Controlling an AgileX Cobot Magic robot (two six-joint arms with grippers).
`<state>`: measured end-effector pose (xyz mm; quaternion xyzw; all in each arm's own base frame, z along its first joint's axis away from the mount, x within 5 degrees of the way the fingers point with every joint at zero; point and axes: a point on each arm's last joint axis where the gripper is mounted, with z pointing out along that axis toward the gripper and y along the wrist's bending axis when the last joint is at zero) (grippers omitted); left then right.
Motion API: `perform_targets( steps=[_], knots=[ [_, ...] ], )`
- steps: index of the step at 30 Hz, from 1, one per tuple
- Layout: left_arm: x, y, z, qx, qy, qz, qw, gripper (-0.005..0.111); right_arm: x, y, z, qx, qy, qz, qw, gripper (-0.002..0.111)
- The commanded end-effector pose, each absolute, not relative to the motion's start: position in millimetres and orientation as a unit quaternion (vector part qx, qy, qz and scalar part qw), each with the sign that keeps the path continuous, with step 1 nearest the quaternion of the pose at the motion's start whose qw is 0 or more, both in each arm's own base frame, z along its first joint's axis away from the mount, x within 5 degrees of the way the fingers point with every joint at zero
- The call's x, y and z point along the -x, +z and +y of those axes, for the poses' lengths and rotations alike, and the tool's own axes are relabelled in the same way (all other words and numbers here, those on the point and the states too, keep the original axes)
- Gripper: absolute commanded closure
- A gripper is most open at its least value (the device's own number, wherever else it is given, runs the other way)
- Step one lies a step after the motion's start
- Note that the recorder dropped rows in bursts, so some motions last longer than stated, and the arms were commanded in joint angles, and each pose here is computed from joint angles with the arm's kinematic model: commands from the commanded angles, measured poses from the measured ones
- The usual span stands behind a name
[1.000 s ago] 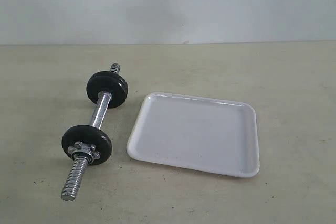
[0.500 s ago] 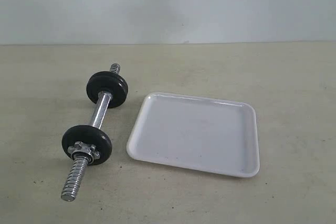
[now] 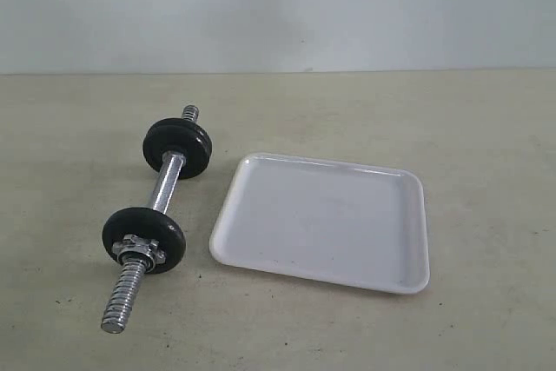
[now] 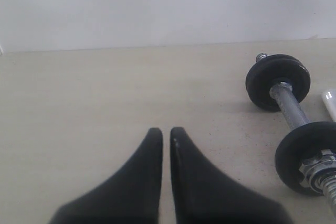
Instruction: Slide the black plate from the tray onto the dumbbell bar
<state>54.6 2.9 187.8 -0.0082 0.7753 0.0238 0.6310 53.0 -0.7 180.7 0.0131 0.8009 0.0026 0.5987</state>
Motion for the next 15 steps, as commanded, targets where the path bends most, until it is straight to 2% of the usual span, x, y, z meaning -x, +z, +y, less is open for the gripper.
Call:
perform_targets(
  steps=[1, 15],
  knots=[
    [-54.5, 186.8, 2.6, 0.012, 0.018, 0.776, 0.631, 0.102, -53.1, 180.7, -0.7, -0.011, 0.002, 0.797, 0.604, 0.108],
    [-54.5, 186.8, 2.6, 0.012, 0.018, 0.776, 0.631, 0.102, -53.2, 181.1, -0.7, -0.011, 0.002, 0.795, 0.606, 0.108]
  ],
)
